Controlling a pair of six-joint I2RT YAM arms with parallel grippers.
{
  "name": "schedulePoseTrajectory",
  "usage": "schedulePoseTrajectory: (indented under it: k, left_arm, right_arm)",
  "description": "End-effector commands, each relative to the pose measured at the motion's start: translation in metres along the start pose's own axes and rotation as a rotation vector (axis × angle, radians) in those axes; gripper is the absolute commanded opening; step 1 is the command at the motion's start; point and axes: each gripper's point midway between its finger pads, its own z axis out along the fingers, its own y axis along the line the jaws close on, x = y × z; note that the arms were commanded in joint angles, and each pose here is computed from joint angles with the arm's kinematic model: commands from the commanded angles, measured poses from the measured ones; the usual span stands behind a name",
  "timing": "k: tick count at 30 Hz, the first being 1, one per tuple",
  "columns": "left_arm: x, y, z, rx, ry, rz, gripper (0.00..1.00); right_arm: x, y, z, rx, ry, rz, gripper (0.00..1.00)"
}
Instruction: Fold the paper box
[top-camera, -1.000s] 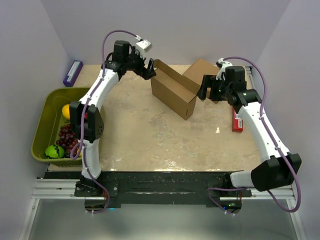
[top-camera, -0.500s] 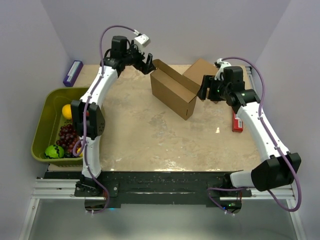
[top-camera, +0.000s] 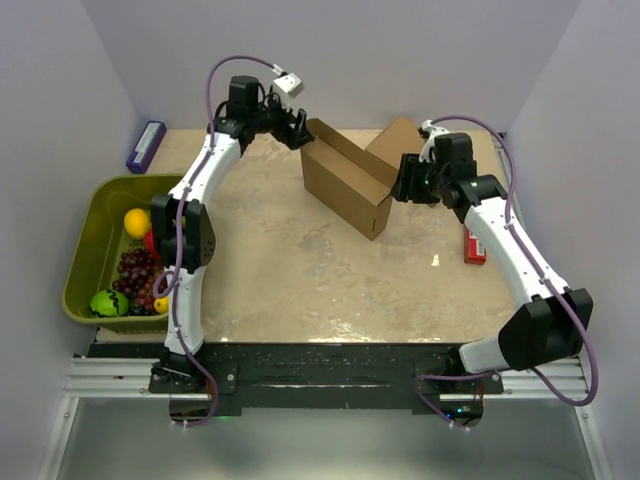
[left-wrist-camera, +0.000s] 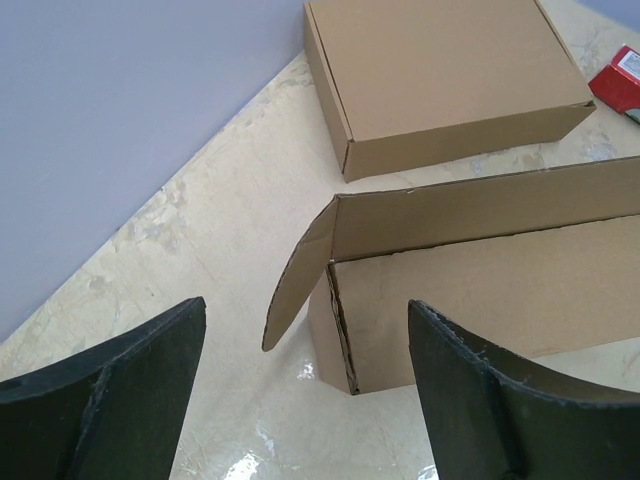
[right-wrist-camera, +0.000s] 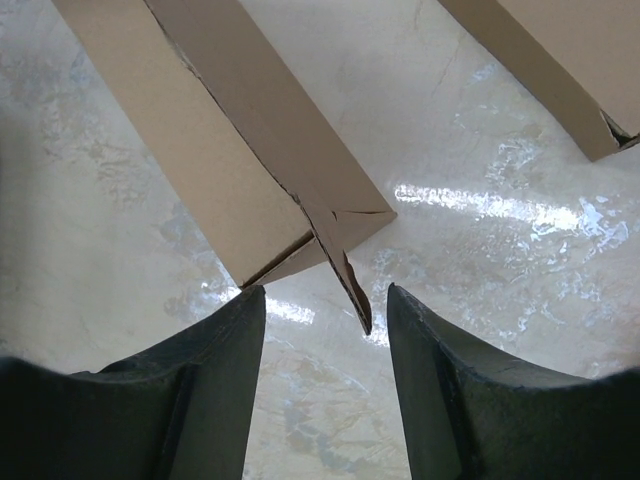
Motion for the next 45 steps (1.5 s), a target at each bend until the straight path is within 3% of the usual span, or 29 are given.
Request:
schedulePoseTrajectory:
  k: [1,8,14,18,26,31,37,41,45]
  left_arm:
    - [-0.036,0.007,-0.005,-0.005,-0.097,0.06,0.83]
    - [-0.036,0.007,0.001,0.015,-0.11,0.056,0.76]
    - [-0.033,0.005,0.005,0.04,-0.113,0.051,0.59]
    - [-0.034,0.003,0.003,0.046,-0.113,0.05,0.41]
    - [-0.033,-0.002,0.0,0.052,-0.113,0.049,0.28]
    - [-0.031,-0.005,-0.001,0.058,-0.107,0.045,0.19]
    - [-0.031,-0.018,0.002,0.05,-0.092,0.044,0.01]
    - [-0.028,-0.028,0.002,0.0,-0.053,0.047,0.0]
    - [-0.025,-0.04,-0.006,-0.025,-0.024,0.014,0.0]
  right_arm:
    - [-0.014,0.004,0.0,-0.001,-0.054,-0.003,0.54]
    - [-0.015,0.003,0.005,0.003,-0.051,-0.004,0.49]
    - [-0.016,0.004,0.007,0.001,-0.05,-0.004,0.38]
    - [-0.017,0.004,0.007,0.001,-0.053,-0.002,0.31]
    - [-0.02,0.001,0.004,0.033,-0.057,-0.003,0.29]
    - [-0.019,0.002,0.005,0.03,-0.053,-0.002,0.22]
    - [-0.026,0.003,0.001,0.046,-0.072,0.016,0.13]
    - [-0.032,0.007,0.001,0.033,-0.095,0.038,0.03]
    - [-0.035,0.01,0.007,0.027,-0.093,0.061,0.0]
